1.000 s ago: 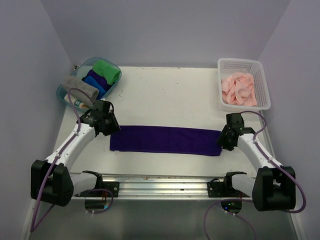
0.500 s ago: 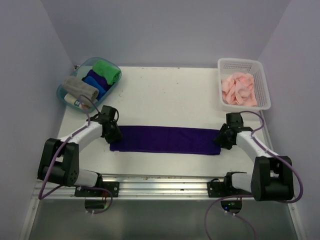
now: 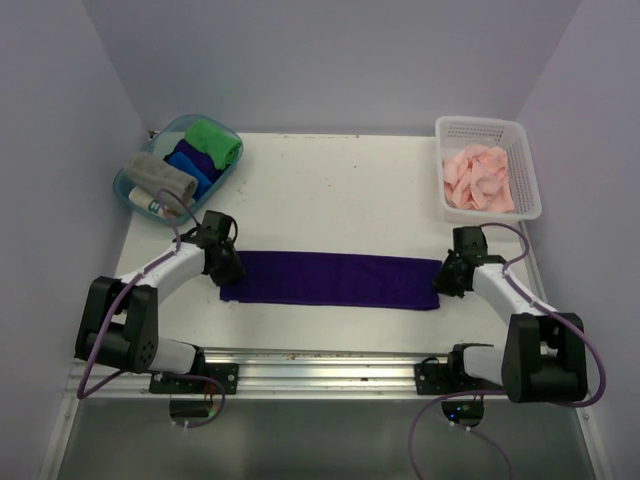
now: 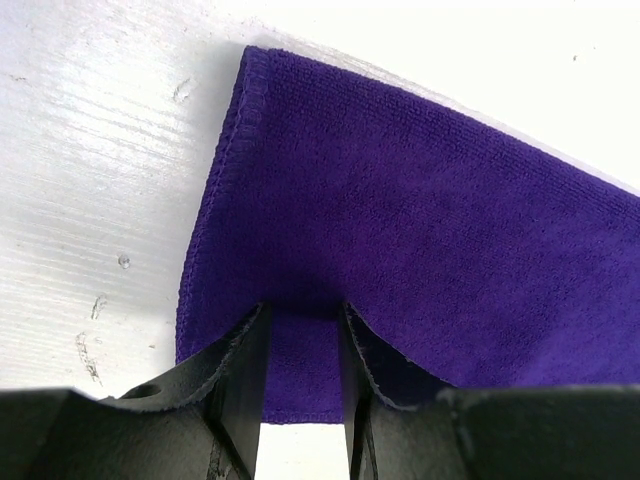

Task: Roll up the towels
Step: Fold the towel

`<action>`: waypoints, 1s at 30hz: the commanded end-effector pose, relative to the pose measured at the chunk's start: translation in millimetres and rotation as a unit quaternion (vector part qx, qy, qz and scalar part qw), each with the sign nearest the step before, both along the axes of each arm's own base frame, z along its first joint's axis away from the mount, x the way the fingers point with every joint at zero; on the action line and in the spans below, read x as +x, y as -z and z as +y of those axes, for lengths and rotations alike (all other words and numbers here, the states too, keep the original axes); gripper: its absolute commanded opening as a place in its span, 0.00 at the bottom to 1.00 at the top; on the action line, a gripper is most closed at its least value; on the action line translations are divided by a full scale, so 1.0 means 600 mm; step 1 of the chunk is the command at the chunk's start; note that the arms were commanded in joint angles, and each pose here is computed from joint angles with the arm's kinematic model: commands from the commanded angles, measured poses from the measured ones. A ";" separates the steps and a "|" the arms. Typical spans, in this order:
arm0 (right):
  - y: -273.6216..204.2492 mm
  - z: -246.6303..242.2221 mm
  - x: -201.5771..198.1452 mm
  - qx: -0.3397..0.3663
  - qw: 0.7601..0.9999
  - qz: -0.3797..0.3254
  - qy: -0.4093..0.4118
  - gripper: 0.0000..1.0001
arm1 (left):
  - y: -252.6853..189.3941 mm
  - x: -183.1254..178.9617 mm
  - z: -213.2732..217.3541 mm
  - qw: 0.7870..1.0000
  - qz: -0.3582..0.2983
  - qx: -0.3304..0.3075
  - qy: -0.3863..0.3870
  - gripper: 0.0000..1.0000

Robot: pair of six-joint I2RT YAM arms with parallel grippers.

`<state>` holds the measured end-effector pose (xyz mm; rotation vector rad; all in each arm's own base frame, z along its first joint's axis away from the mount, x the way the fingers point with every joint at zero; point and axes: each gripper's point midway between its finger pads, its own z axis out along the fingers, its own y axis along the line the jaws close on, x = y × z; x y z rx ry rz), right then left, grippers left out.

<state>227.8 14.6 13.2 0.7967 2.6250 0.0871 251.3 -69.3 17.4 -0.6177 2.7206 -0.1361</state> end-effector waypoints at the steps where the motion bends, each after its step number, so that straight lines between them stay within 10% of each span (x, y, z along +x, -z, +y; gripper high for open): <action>1: 0.005 0.007 0.001 0.011 1.000 0.000 -0.003 0.01 | -0.001 0.017 -0.003 1.000 -0.022 -0.005 -0.004 0.36; 15: -0.194 -0.001 0.039 -0.015 0.986 -0.165 -0.020 0.00 | 0.016 0.016 -0.025 0.999 -0.025 -0.034 0.007 0.34; 30: -0.352 0.145 0.076 0.037 0.951 -0.277 -0.134 0.00 | -0.030 0.046 -0.218 0.981 -0.046 -0.145 0.123 0.33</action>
